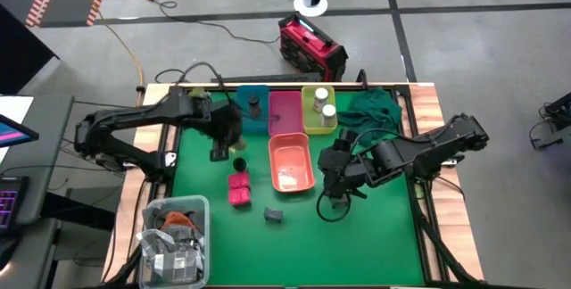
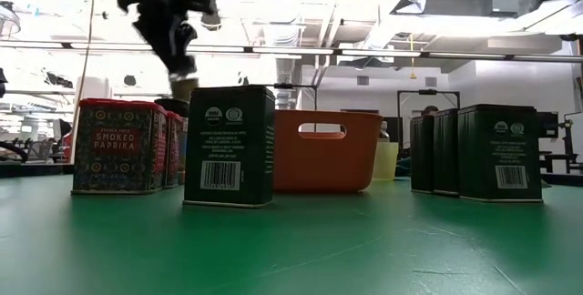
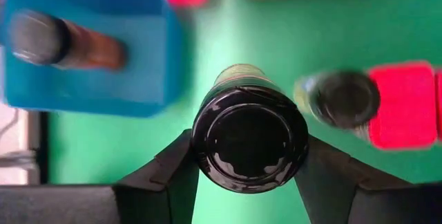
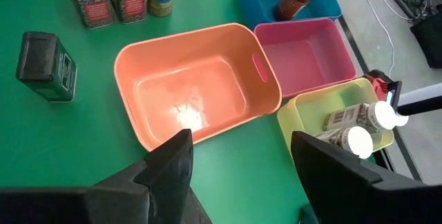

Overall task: Sort spices by type
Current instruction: Put the top green seasoning bottle into the blue bin

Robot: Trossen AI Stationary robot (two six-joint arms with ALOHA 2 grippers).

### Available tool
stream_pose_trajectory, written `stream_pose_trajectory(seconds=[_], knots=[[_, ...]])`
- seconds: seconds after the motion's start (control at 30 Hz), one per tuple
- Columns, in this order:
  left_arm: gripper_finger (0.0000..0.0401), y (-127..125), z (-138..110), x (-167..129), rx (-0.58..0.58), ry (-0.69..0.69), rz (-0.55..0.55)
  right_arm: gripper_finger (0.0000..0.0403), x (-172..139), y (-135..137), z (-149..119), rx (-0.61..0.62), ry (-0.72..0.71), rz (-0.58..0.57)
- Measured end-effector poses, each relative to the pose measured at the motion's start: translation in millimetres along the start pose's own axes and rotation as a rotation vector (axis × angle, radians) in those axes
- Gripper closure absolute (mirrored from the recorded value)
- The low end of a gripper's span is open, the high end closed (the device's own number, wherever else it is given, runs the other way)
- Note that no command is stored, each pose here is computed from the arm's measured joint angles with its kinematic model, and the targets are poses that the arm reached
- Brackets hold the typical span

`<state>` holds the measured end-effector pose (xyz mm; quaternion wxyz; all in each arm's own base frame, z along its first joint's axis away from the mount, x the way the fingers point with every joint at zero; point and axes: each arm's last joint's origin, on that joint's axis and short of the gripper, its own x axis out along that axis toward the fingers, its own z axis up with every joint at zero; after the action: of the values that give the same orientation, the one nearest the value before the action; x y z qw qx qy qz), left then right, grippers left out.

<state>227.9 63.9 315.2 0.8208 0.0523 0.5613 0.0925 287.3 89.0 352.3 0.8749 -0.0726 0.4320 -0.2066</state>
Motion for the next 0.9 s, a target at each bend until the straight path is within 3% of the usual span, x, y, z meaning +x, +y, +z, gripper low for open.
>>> stream_pose_trajectory(seconds=[0.17, 0.3, 0.57, 0.9], knots=[[0.0206, 22.2, 11.3, -14.6, -0.032, -0.114, 0.071, 0.0127, 1.2, -1.6, 0.6, 0.003, 0.002, -0.004], [0.0206, 42.6, 13.5, -10.1, -0.057, -0.154, 0.145, 0.0127, 3.1, -4.0, 2.2, 0.006, 0.000, -0.009], [0.0205, 76.2, 18.1, 39.1, -0.097, -0.037, 0.134, 0.0127, 8.7, -8.6, 15.7, 0.025, -0.085, 0.004], [0.0199, 100.2, 16.8, 96.0, -0.149, 0.099, 0.101, 0.0127, 8.5, -7.6, 22.3, 0.056, -0.140, 0.021]])
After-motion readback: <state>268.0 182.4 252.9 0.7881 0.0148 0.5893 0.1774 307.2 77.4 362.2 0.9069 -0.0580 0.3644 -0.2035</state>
